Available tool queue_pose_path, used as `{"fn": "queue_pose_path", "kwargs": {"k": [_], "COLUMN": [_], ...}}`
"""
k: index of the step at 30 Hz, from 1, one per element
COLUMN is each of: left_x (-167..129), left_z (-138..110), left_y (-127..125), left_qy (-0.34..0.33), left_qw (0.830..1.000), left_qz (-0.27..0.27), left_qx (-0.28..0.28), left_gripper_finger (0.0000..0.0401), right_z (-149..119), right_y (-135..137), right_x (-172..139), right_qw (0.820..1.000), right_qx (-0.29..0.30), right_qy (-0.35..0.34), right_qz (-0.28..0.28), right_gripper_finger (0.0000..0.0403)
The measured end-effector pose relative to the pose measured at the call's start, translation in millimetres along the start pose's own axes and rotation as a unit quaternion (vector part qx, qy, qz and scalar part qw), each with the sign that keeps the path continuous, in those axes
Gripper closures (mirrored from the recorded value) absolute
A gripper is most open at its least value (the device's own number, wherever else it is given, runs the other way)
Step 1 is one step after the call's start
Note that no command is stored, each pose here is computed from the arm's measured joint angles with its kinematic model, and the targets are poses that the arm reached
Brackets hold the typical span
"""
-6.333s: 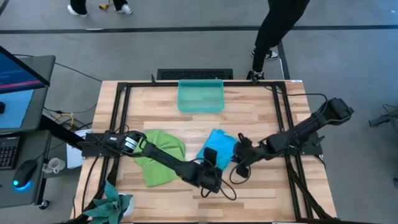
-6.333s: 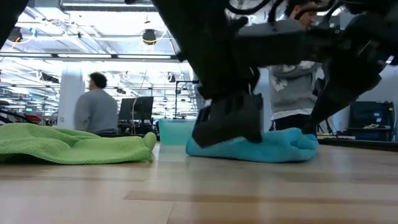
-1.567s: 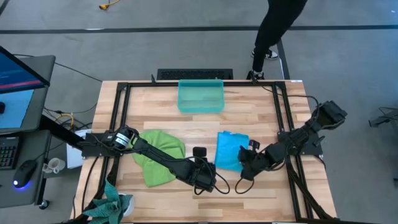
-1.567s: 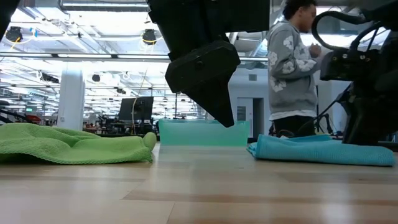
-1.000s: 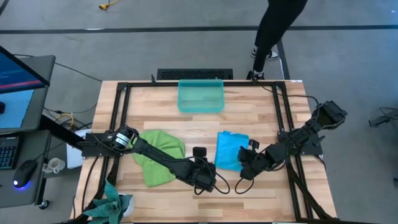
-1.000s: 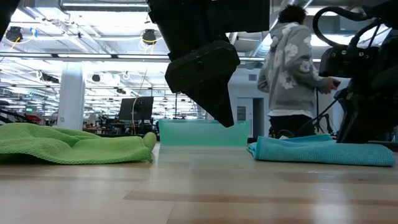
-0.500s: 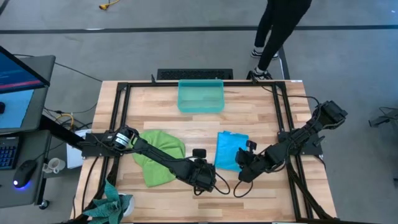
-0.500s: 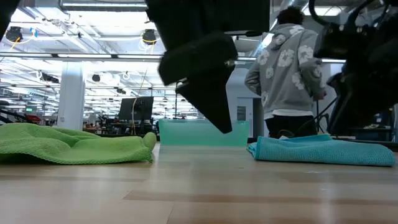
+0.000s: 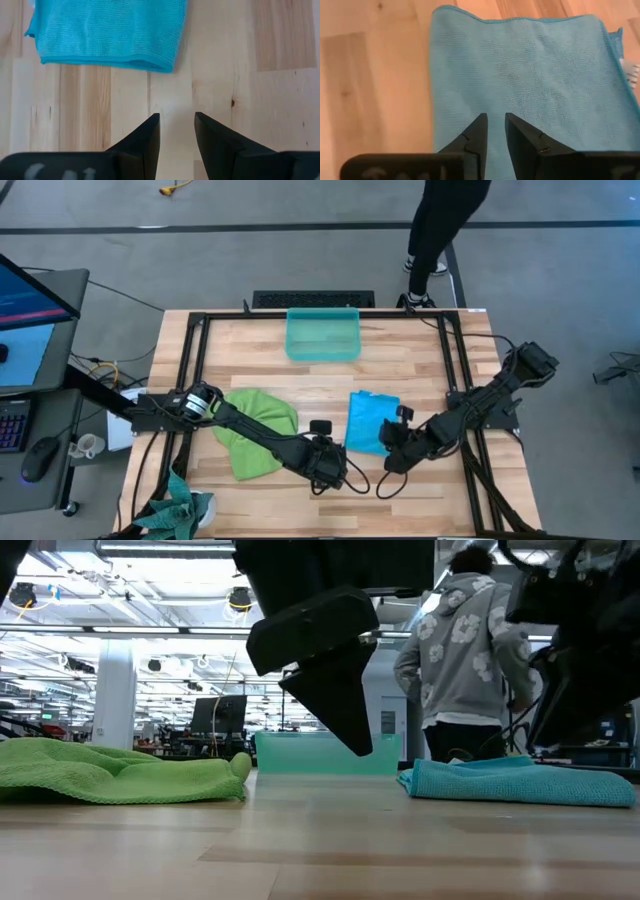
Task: Roll microfiber towels into tight, uniform cylinder then place into a basket
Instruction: Roll the blue microfiber cloth
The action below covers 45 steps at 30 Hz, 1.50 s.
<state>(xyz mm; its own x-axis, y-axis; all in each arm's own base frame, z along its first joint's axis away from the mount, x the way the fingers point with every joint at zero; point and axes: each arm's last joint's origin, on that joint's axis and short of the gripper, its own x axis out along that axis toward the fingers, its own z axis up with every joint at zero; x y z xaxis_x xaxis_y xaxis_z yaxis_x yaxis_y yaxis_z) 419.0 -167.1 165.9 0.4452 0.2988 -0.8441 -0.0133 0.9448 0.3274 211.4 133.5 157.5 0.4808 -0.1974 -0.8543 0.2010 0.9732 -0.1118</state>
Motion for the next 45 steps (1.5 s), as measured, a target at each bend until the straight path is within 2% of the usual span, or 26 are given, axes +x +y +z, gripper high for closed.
{"fn": "queue_pose_path", "kwargs": {"k": [6, 11, 15, 20, 24, 27, 30, 37, 45], "left_x": [0, 0, 0, -6, -9, 0, 13, 27, 48], "left_z": [0, 0, 1, 8, 13, 12, 10, 21, 27], "left_y": [0, 0, -2, -14, -22, -25, -18, 7, 49], "left_qy": [0.000, 0.002, -0.001, -0.054, -0.096, -0.132, -0.151, -0.189, -0.175], "left_qw": [1.000, 1.000, 1.000, 0.996, 0.988, 0.981, 0.979, 0.975, 0.983], "left_qz": [0.000, -0.008, -0.023, -0.035, -0.041, -0.041, -0.036, -0.011, -0.013], "left_qx": [-0.017, -0.016, 0.009, 0.066, 0.115, 0.135, 0.129, 0.113, 0.054], "left_gripper_finger": [0.0261, 0.0219, 0.0200, 0.0198, 0.0198, 0.0198, 0.0198, 0.0198, 0.0198], "right_z": [4, -11, -31, -50, -55, -52, -49, -43, -40], "right_y": [17, 31, 36, 41, 46, 50, 53, 50, 48], "right_x": [-31, -54, -60, -59, -58, -58, -58, -54, -52], "right_qw": [1.000, 0.998, 0.998, 0.999, 0.999, 0.997, 0.996, 0.996, 0.997], "right_qx": [-0.018, -0.041, -0.029, 0.001, 0.007, 0.000, -0.019, -0.008, -0.001], "right_qy": [0.001, -0.028, -0.035, -0.044, -0.054, -0.071, -0.086, -0.087, -0.081], "right_qz": [-0.014, -0.043, -0.048, -0.025, 0.000, 0.014, 0.022, 0.014, 0.011], "right_gripper_finger": [0.0312, 0.0312, 0.0312, 0.0312, 0.0312, 0.0312, 0.0312, 0.0312, 0.0312]}}
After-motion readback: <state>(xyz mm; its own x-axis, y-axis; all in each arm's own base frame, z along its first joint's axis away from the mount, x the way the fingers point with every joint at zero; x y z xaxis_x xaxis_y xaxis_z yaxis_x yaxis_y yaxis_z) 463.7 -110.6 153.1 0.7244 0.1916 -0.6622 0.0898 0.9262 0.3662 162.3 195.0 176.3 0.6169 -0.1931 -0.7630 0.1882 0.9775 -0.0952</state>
